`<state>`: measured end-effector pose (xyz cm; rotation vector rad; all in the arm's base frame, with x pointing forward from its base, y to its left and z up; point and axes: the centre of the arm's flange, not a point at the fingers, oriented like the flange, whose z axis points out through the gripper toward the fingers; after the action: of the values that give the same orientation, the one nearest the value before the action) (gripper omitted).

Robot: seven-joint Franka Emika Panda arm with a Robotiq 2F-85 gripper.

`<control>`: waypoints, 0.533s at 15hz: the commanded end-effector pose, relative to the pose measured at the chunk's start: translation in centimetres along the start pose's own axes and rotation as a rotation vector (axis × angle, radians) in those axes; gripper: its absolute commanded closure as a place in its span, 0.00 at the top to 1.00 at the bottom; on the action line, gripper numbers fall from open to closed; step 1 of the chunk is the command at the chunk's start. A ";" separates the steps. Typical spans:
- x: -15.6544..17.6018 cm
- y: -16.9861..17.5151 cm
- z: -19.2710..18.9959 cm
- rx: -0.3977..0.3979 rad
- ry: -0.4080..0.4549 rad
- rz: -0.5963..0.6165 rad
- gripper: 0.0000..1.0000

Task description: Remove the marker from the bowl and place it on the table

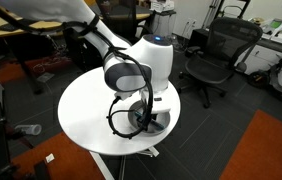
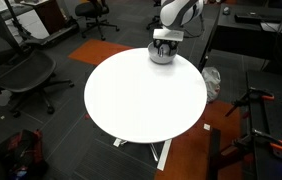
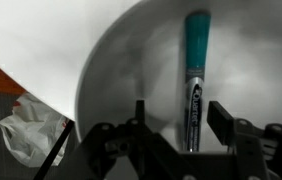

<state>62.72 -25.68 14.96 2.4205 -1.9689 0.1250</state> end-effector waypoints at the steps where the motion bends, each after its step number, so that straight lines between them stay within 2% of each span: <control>1: 0.8 -1.2 0.0 -0.011 -0.017 0.002 0.36; 4: 0.9 -1.4 0.2 -0.012 -0.022 0.002 0.12; 6: 0.9 -1.4 0.4 -0.017 -0.026 0.001 0.00; 8: 0.8 -1.6 0.4 -0.021 -0.029 0.000 0.05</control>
<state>63.69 -25.81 14.71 2.4245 -1.9596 0.1059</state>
